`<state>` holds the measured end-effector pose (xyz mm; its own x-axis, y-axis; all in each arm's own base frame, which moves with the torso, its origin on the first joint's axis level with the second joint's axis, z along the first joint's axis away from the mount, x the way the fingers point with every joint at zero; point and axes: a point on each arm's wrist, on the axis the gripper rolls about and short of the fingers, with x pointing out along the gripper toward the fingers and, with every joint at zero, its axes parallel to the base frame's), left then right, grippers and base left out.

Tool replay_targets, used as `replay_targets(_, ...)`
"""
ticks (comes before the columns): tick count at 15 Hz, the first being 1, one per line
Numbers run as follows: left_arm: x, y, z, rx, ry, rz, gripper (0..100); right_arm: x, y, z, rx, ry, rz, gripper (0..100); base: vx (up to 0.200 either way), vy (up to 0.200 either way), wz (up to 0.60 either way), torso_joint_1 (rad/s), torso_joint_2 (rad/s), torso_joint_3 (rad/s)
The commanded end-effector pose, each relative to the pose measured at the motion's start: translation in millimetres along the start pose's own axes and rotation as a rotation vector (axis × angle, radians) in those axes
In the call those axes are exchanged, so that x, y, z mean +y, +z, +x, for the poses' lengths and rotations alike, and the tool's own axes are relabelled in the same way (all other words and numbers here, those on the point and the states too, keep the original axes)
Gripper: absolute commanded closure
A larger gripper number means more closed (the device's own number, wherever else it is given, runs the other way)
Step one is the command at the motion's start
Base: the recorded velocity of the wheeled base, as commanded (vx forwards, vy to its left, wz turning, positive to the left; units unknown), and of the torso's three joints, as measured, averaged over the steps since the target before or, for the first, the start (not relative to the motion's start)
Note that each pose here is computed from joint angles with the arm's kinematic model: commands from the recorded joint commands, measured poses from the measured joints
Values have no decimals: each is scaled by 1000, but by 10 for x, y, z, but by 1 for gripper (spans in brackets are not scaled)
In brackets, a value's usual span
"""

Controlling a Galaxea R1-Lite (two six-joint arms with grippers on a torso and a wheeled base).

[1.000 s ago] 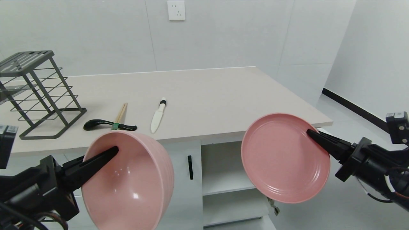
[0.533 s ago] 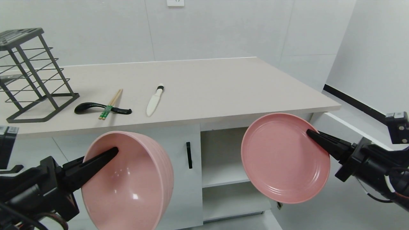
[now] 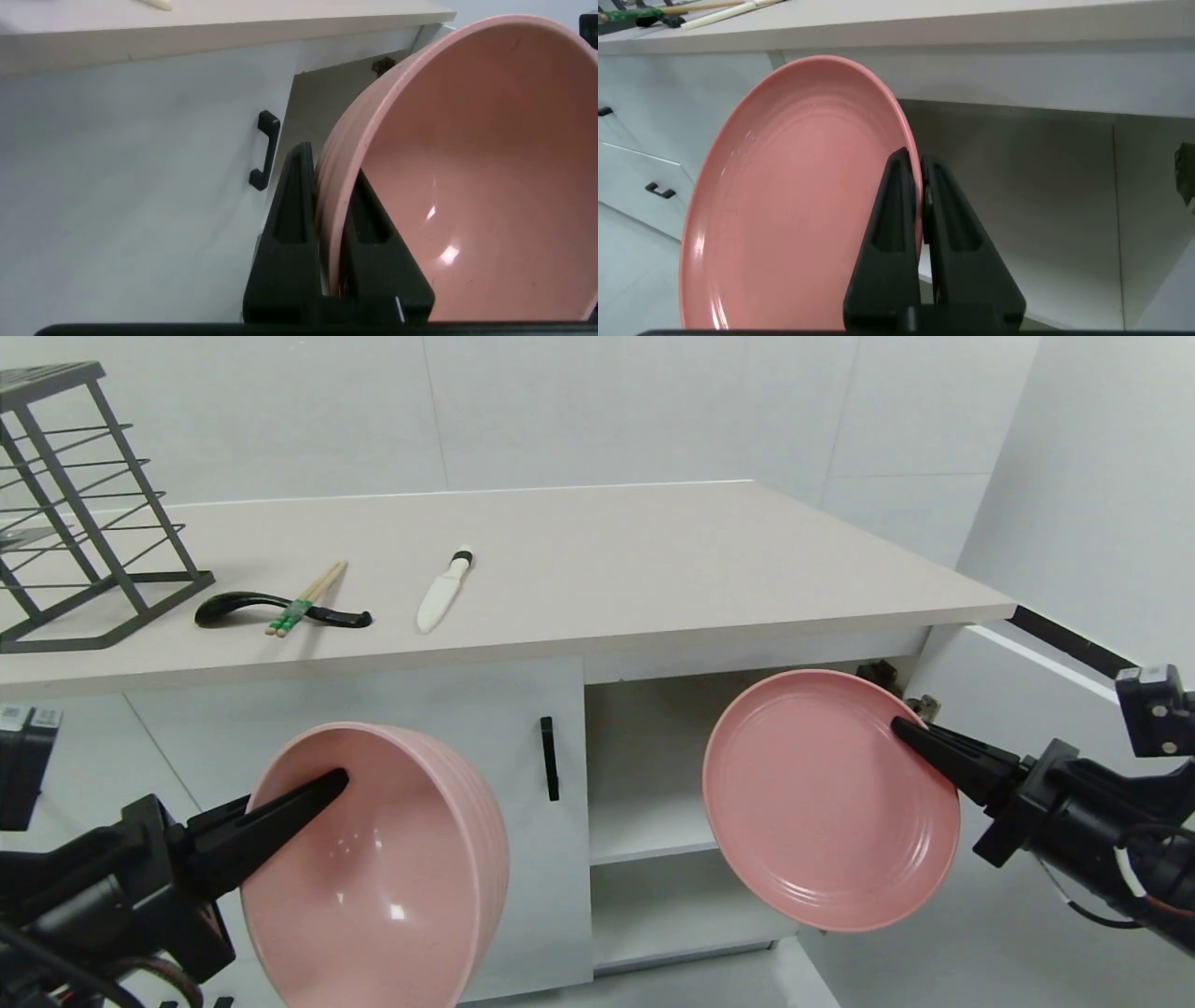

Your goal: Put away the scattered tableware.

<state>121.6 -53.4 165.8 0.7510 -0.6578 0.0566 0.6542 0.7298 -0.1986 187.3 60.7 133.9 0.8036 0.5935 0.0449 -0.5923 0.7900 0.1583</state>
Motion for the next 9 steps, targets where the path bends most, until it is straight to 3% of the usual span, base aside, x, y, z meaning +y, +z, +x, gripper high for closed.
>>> replay_targets(1,1,-3,5,2,0,-1,100,-3,-9,6,3,0,2,100,0,0,0,-12,76,51)
replay_targets(9,0,-9,4,5,-1,-3,100,3,-12,6,5,3,1,100,0,0,0,-17,5,-17)
